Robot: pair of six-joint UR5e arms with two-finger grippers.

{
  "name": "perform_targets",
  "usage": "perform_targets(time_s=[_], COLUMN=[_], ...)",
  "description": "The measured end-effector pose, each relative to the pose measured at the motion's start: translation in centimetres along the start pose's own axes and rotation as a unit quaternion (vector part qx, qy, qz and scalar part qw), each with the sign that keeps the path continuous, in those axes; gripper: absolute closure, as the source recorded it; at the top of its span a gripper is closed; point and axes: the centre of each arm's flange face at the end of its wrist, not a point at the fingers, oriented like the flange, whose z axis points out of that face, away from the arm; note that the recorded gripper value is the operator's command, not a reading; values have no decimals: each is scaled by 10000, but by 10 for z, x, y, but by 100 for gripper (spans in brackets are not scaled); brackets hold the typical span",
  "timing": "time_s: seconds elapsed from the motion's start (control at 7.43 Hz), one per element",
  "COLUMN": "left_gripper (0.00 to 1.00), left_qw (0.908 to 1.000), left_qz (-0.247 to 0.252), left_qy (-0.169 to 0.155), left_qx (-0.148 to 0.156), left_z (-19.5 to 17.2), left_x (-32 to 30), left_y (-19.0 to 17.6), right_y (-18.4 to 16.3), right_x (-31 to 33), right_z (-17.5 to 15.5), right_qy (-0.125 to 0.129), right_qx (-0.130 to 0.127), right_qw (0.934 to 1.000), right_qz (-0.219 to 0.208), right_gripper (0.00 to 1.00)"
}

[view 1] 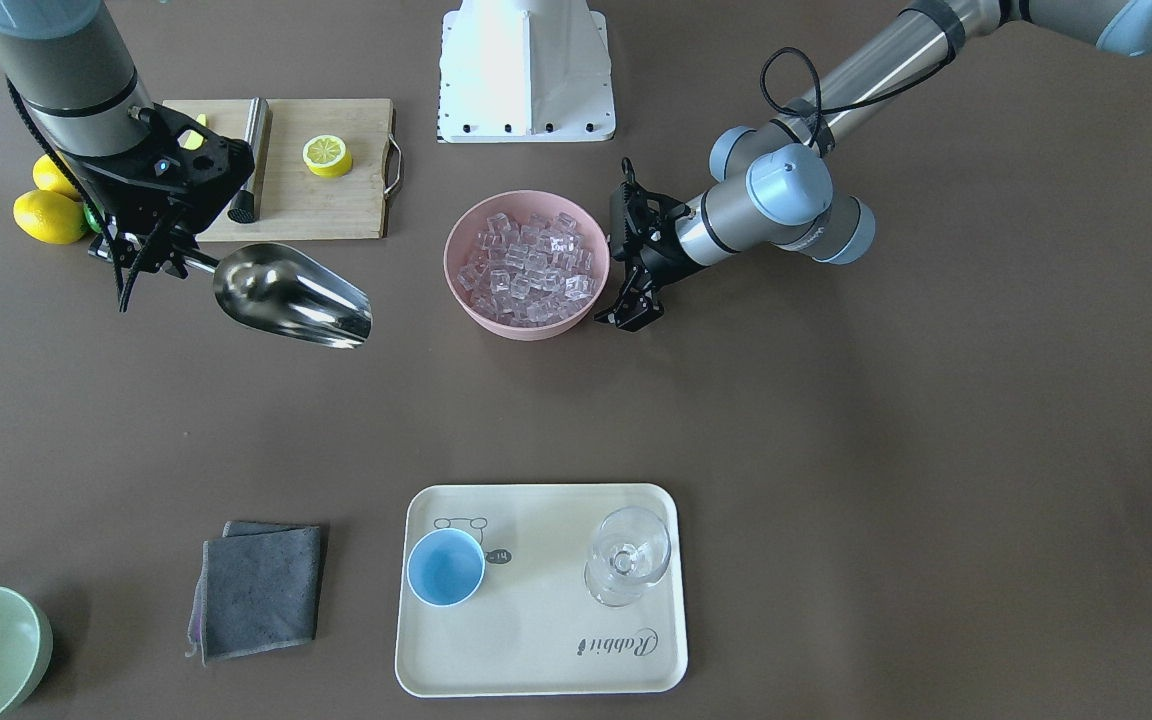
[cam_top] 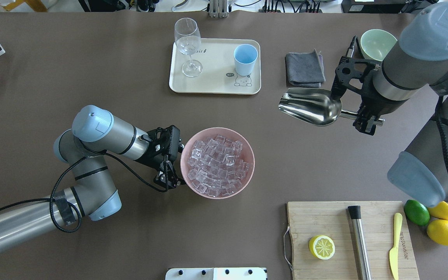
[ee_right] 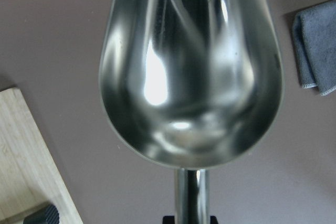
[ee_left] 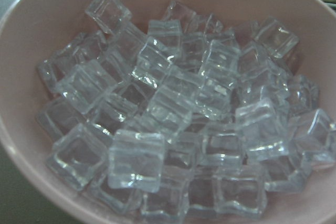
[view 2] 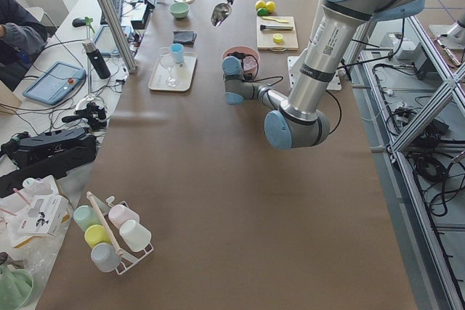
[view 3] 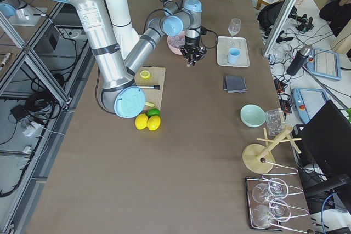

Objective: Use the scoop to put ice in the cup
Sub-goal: 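Carry the scoop with the right gripper over the pink bowl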

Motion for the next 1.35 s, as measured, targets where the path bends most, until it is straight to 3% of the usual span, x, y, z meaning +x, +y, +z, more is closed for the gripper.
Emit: perform_targets(time_s=[0.4, 0.94, 1.35], left_gripper=[2, 2, 2], left_qw=[10000, 10000, 10000], left_qz=[7, 7, 15], left_qy=[5, 7, 6], left_qx=[10, 10, 21], left_z=[-1, -1, -2], left_x=[1, 1, 1], left_y=[1, 1, 1], right_y=[-27, -125, -153], right_x=[-33, -46, -54], right_z=[-25, -38, -49], right_qy=[78, -151, -307], right_qx=[-664, -1450, -1794], right_qw=[9926, 9735, 9624], right_qz=[-1015, -1760, -2018], right_gripper=[100, 100, 100])
